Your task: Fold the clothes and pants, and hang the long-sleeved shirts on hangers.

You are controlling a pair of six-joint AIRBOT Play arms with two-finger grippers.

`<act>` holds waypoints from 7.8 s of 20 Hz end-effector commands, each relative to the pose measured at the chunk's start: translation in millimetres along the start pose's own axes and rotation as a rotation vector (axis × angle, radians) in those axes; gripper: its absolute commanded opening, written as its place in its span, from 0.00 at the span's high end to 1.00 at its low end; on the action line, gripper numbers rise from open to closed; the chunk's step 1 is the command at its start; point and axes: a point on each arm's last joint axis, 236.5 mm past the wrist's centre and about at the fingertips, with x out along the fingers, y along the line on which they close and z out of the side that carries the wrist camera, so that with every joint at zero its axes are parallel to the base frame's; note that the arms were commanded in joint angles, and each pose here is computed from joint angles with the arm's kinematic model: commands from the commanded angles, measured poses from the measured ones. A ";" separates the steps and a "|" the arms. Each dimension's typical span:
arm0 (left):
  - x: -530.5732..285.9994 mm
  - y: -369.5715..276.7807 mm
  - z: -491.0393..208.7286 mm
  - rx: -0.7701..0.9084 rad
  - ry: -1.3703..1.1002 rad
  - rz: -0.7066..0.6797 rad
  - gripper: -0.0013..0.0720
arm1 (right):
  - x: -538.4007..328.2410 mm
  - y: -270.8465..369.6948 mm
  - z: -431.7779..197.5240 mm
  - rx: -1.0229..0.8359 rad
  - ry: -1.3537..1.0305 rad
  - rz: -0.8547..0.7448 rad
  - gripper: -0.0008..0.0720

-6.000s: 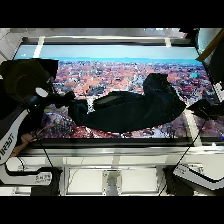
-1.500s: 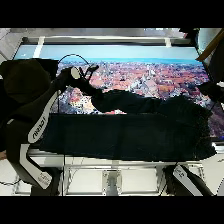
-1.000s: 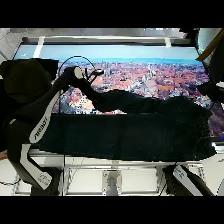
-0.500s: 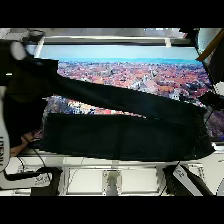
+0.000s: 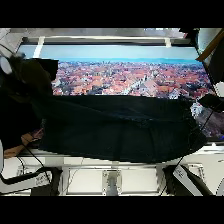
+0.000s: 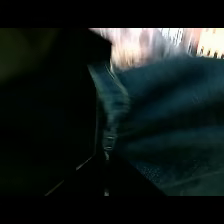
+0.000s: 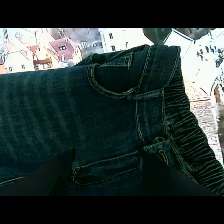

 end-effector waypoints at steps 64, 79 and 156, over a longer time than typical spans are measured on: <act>33.5 16.6 86.1 -0.290 -0.251 -0.163 0.96 | 92.4 -56.7 -3.2 0.094 0.079 -0.058 0.36; 34.8 16.6 86.9 -0.292 -0.252 -0.163 0.96 | 204.7 -30.6 0.7 0.197 0.158 0.167 0.92; 69.7 -22.2 -16.3 -0.177 -0.151 -0.357 0.02 | 34.2 -75.3 -16.5 0.202 0.313 0.122 0.36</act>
